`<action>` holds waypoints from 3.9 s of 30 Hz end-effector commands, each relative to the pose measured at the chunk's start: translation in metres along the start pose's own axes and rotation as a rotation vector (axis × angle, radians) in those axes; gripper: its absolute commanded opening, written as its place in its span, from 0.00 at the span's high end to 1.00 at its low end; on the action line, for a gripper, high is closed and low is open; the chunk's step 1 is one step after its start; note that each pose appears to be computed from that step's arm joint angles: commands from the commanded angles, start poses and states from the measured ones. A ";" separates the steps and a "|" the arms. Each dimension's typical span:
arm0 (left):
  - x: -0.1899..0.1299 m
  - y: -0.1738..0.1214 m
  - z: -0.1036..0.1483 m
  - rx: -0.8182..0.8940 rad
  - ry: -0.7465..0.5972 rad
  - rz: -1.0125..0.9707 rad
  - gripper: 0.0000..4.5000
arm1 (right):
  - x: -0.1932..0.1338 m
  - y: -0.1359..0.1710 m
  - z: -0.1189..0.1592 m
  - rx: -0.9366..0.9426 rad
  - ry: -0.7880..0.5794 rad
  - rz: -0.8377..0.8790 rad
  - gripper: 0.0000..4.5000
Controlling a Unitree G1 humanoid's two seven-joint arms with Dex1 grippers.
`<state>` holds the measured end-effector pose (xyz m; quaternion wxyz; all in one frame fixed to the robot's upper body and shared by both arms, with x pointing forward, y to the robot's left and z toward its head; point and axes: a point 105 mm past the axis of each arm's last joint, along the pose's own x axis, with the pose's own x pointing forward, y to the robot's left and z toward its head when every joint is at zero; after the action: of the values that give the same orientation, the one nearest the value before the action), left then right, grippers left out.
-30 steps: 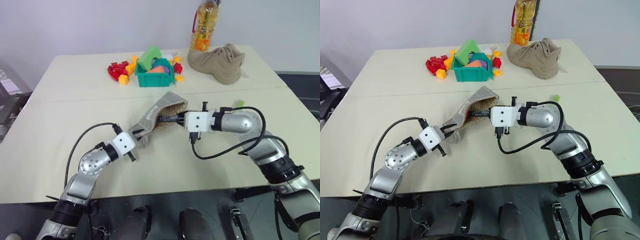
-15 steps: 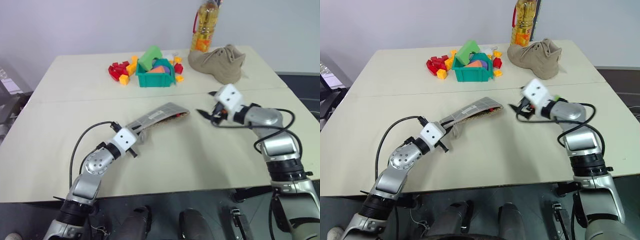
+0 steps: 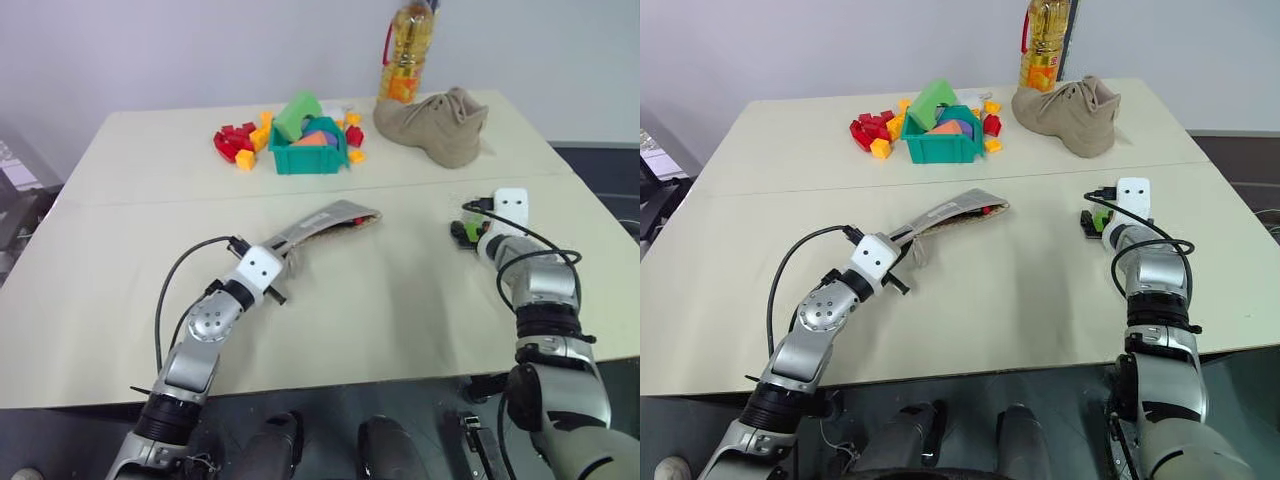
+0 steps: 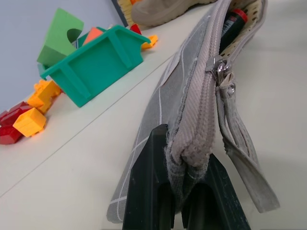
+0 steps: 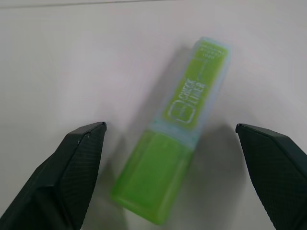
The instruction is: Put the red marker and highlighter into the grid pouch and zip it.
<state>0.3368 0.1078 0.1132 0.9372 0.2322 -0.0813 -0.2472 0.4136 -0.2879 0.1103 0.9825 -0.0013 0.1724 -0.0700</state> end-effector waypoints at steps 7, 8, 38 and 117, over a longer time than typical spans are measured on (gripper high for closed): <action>0.002 0.016 0.008 0.023 -0.031 0.036 1.00 | -0.005 0.012 0.026 -0.130 -0.088 0.034 0.80; 0.002 0.018 0.008 0.021 -0.030 0.043 1.00 | -0.009 0.022 0.035 -0.208 -0.134 0.082 0.80; 0.001 0.006 0.026 0.064 -0.125 -0.048 1.00 | -0.098 0.147 0.036 -0.885 -0.387 0.870 0.80; 0.019 0.035 0.033 -0.404 -0.071 0.056 1.00 | -0.085 0.136 0.097 -0.394 -0.424 0.629 0.99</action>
<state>0.3613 0.0943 0.1528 0.9663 -0.0063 -0.0449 -0.2535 0.3765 -0.1052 0.1955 0.9339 -0.1238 0.0094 0.3353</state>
